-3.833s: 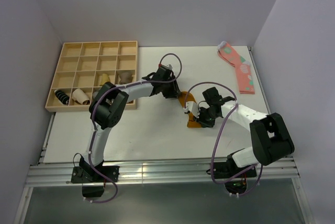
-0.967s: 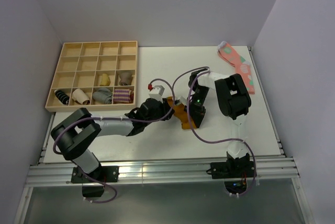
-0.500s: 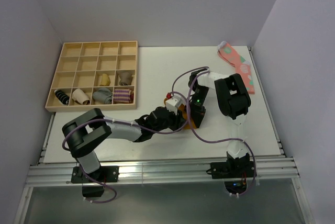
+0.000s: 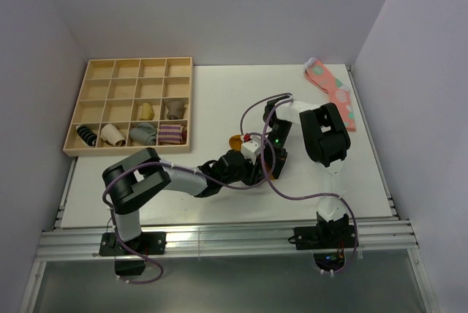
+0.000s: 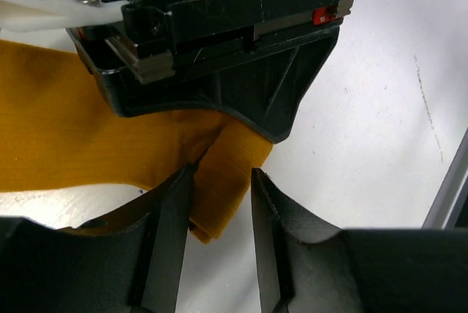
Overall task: Roll the socks
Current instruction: Roll the sock at the center of the board.
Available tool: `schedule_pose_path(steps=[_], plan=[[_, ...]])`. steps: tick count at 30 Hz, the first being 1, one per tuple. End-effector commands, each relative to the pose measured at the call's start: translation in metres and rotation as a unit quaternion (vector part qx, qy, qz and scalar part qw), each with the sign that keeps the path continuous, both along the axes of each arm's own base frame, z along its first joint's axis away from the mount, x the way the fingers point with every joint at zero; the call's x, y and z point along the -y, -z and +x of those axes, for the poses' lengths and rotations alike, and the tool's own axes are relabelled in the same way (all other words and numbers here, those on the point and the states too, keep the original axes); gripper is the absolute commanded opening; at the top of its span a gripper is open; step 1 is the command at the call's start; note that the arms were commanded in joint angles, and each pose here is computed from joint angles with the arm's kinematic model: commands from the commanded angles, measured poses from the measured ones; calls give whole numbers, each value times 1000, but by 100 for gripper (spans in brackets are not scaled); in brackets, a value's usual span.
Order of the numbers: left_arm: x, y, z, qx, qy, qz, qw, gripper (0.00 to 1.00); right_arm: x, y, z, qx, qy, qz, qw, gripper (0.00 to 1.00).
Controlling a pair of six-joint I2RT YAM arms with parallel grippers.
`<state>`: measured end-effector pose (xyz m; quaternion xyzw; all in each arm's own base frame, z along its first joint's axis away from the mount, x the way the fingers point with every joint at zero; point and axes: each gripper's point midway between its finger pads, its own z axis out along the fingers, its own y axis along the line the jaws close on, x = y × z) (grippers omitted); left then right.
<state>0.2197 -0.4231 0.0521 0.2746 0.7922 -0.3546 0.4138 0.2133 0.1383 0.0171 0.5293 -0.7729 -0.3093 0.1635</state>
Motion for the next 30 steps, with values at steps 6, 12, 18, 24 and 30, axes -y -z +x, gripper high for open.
schedule_pose_path(steps=[6,12,18,24,30], plan=[[12,6,4,7,7,6,1000,43,4,-7,-12,-41,-9,-18,999,5],[12,20,6,-13,-11,13,1000,33,2,-10,-12,-39,-6,-8,999,7],[14,34,2,-46,-16,17,999,5,-6,-13,-6,-22,8,10,1000,18],[14,46,-4,-85,-24,29,996,0,-19,-26,23,23,69,48,996,42],[10,54,-9,-119,-37,37,992,1,-19,-39,70,78,175,70,979,50]])
